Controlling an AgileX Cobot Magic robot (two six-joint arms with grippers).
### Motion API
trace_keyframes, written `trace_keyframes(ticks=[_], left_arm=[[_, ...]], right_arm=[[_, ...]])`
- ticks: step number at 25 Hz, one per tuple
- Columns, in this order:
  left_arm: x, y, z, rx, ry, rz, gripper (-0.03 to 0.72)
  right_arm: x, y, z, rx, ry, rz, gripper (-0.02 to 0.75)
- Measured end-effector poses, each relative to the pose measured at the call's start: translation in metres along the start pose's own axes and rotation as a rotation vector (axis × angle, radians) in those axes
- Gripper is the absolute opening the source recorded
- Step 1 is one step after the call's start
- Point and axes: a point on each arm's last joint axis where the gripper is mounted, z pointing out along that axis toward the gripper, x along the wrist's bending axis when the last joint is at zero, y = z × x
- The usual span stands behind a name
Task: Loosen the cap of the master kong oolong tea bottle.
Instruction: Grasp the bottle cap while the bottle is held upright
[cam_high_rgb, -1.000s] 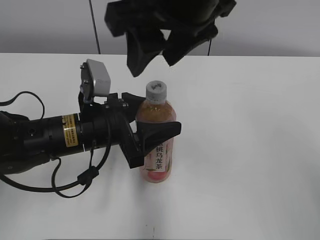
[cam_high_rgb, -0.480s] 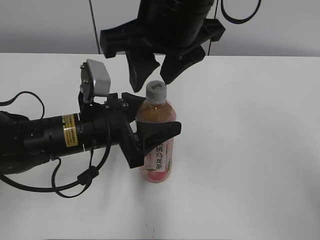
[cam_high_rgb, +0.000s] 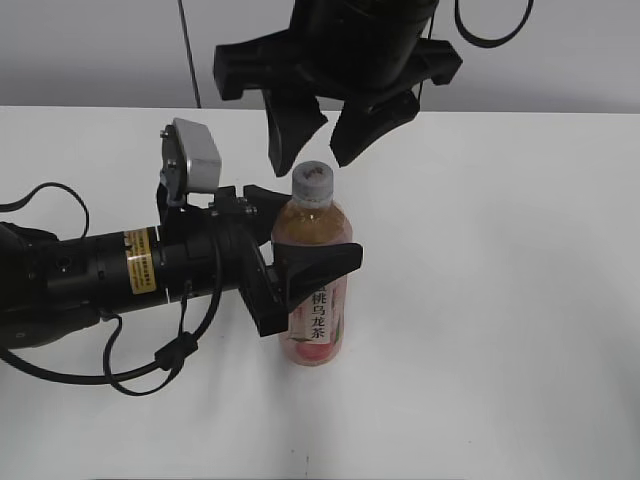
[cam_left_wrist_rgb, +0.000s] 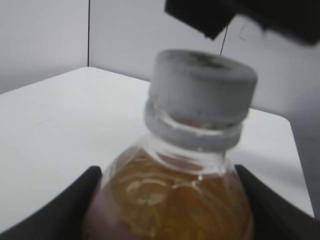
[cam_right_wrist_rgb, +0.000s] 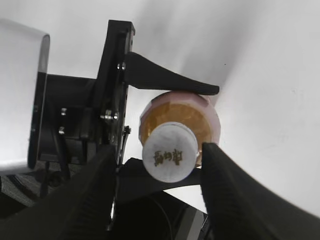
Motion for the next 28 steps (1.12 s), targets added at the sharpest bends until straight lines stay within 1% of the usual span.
trace_keyframes(ticks=[10,18,28], left_arm=[[0.000,0.000,0.000,0.000,0.000,0.000,0.463],[0.000,0.000,0.000,0.000,0.000,0.000,0.463],[0.000,0.000,0.000,0.000,0.001,-0.001,0.463]], right_arm=[[-0.002,0.001,0.000,-0.001,-0.001,0.006,0.409],[-0.004,0.002,0.005,0.024,0.046,0.011,0.409],[-0.006,0.003,0.021,0.060,0.029,0.003,0.409]])
